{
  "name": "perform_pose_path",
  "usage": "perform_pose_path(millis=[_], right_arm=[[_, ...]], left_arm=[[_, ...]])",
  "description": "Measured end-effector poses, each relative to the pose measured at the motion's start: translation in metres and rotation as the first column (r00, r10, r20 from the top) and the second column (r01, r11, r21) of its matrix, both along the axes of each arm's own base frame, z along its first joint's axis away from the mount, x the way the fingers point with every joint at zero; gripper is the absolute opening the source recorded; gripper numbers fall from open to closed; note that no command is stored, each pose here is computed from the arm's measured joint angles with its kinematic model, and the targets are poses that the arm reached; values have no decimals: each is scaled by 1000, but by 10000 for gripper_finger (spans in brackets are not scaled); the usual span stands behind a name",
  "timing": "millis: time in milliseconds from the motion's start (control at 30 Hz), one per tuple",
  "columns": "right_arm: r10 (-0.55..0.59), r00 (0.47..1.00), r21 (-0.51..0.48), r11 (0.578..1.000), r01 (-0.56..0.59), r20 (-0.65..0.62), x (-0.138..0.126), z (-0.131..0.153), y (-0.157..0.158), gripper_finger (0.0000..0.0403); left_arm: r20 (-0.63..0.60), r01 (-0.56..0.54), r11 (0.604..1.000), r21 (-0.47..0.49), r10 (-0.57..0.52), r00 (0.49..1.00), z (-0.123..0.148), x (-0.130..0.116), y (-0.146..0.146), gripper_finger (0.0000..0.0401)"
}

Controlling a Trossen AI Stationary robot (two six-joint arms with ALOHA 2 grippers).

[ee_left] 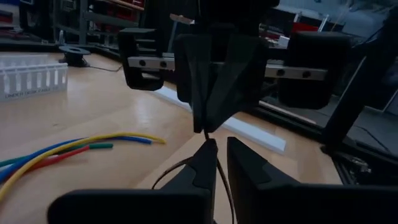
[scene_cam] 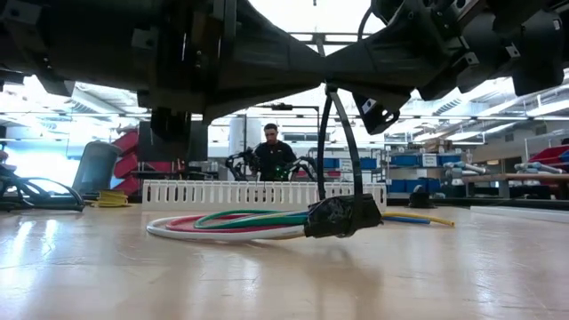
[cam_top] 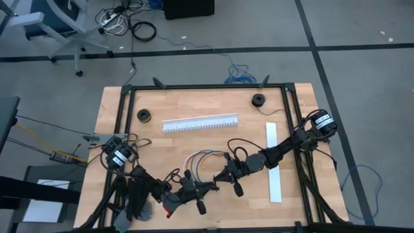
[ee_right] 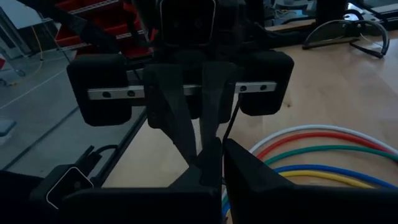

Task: Ziptie cables
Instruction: Insert zip tie on the cable wire

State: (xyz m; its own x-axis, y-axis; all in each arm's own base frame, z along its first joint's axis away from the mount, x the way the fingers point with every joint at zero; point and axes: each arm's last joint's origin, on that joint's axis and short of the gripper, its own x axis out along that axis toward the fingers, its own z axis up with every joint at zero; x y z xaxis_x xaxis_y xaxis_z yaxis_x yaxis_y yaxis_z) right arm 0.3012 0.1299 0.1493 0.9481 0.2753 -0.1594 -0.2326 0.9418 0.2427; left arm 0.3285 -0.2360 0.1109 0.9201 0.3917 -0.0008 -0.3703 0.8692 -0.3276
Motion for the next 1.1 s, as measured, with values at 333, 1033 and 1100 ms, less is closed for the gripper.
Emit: perform_pose_path(millis=[333, 1033, 1100], right_arm=[[20, 1000, 14, 1000, -20, -2, 0, 0, 1, 0], [25, 999, 18, 1000, -26, 36, 0, 4, 1, 0], [25, 999, 19, 999, -26, 37, 0, 4, 1, 0]], left_arm=[[-21, -11, 1000, -27, 10, 1000, -5, 8, 11, 22], [-66, 71, 992, -108, -78, 995, -15, 11, 14, 22], [-53, 80, 990, -113, -87, 995, -14, 10, 11, 22]])
